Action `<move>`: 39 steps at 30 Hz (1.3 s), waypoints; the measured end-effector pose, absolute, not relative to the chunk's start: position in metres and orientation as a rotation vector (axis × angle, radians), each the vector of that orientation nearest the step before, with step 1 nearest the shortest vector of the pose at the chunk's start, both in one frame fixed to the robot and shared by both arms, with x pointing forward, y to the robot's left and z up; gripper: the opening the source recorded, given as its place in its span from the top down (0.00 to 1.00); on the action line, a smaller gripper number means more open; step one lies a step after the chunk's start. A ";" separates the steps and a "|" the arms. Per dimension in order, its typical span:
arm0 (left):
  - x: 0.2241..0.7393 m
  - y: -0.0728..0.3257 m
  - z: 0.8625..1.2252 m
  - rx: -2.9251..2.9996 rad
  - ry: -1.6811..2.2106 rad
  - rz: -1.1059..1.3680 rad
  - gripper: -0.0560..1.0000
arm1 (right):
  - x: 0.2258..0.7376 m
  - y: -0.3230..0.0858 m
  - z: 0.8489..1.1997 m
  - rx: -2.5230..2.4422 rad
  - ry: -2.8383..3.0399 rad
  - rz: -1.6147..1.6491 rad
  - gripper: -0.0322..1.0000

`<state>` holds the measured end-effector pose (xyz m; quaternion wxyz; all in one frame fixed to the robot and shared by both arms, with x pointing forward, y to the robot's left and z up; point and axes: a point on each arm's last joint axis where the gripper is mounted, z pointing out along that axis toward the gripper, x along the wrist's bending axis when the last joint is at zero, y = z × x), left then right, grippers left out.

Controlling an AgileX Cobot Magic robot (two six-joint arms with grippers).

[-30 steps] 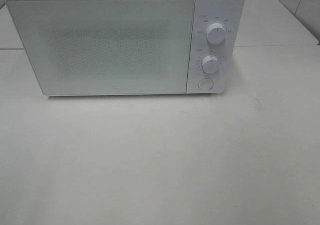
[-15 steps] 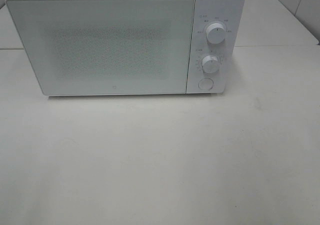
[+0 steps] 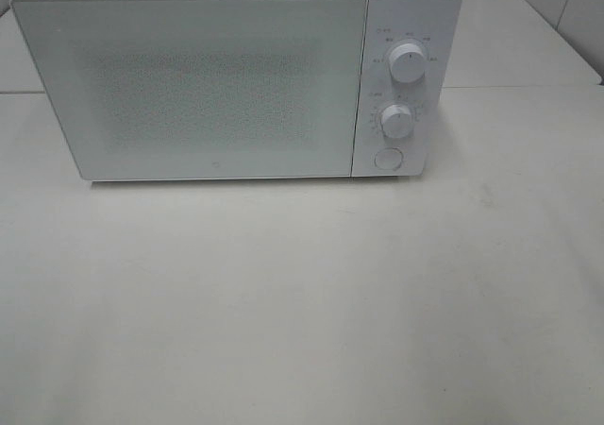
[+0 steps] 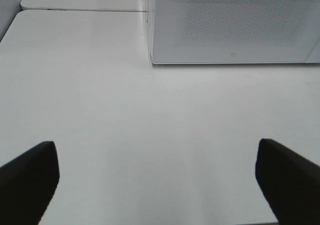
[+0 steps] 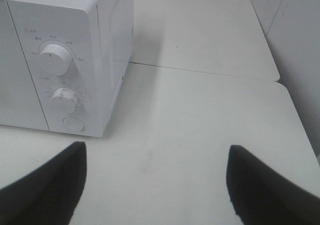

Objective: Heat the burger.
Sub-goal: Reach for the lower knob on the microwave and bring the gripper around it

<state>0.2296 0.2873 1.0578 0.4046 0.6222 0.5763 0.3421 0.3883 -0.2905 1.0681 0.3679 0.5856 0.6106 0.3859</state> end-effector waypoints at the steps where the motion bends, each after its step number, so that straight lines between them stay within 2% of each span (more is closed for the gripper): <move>1: 0.230 0.287 1.058 1.571 1.455 0.863 0.01 | 0.397 -0.290 1.065 1.500 1.568 0.996 0.24; 16: 0.230 0.287 1.058 1.571 1.455 0.863 0.01 | 0.453 -0.284 1.036 1.435 1.492 1.104 0.24; 32: 0.230 0.287 1.058 1.571 1.455 0.863 0.01 | 0.448 -0.298 0.978 1.420 1.224 1.097 0.26; 39: 0.230 0.287 1.058 1.571 1.455 0.863 0.01 | 0.449 -0.269 0.963 1.380 1.293 1.095 0.27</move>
